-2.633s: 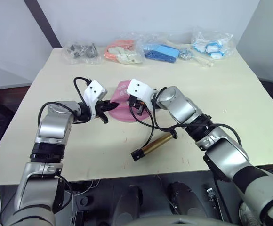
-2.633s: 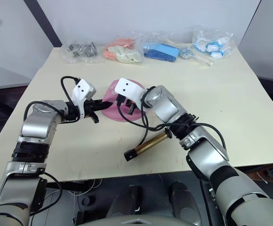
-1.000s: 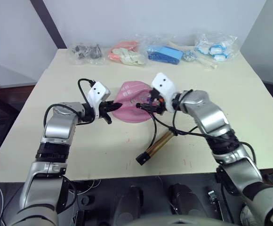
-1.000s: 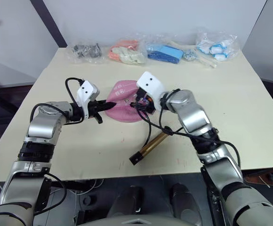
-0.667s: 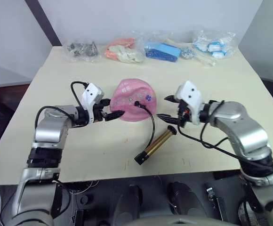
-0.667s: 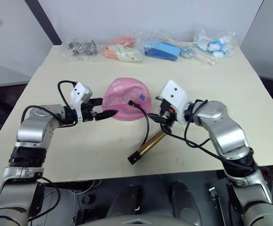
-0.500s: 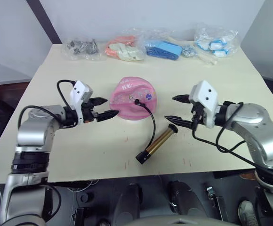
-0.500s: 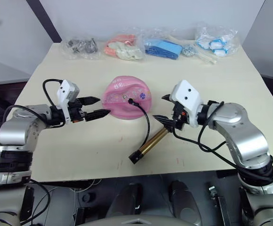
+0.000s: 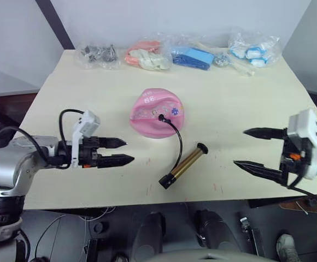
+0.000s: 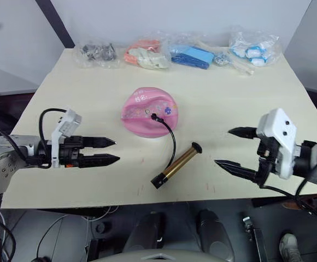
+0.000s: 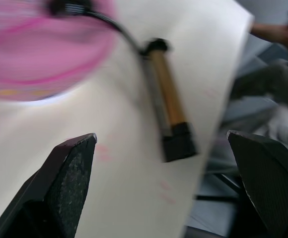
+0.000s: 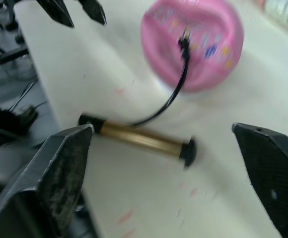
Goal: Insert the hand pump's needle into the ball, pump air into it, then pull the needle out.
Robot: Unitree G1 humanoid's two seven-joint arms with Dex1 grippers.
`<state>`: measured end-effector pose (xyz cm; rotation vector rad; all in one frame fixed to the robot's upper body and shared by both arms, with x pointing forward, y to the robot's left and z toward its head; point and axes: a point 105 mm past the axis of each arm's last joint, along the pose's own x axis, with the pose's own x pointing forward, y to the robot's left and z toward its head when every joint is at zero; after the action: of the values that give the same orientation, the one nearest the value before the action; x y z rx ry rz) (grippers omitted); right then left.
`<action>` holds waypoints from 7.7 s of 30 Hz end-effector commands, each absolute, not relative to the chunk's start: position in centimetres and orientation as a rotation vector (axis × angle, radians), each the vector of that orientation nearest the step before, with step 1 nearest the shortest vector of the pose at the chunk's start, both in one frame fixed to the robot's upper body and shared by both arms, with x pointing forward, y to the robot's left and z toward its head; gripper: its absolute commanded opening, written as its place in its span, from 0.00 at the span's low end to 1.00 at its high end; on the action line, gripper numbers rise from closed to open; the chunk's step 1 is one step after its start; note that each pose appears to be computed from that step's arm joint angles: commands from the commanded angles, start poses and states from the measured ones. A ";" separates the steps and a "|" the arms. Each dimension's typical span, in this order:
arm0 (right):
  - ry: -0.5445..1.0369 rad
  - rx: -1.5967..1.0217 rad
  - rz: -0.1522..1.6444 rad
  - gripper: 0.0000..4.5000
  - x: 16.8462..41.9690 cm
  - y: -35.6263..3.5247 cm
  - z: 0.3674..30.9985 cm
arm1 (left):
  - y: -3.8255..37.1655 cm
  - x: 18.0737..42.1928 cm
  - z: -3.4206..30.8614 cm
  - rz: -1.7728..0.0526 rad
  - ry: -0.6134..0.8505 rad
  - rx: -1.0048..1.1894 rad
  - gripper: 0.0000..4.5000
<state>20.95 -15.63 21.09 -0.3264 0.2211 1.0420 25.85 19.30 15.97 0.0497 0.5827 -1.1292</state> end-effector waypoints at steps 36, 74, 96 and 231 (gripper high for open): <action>0.272 -0.392 0.925 0.99 18.3 -16.3 20.4 | 1.0 31.7 9.1 -1.113 0.977 0.454 1.00; 0.200 -0.069 0.801 1.00 20.2 -16.0 21.9 | 0.2 29.5 17.5 -1.408 0.426 -0.028 0.23; 0.193 0.257 0.807 1.00 25.8 -12.1 23.5 | -1.5 29.3 16.1 -1.429 -0.351 -0.091 0.23; 0.000 -0.144 0.957 0.39 28.7 -10.7 29.5 | 0.7 31.2 0.4 -1.149 0.215 0.358 0.24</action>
<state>28.64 -9.28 27.02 -0.1087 0.1338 1.0503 32.43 0.37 2.78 0.3338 0.1212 -1.1127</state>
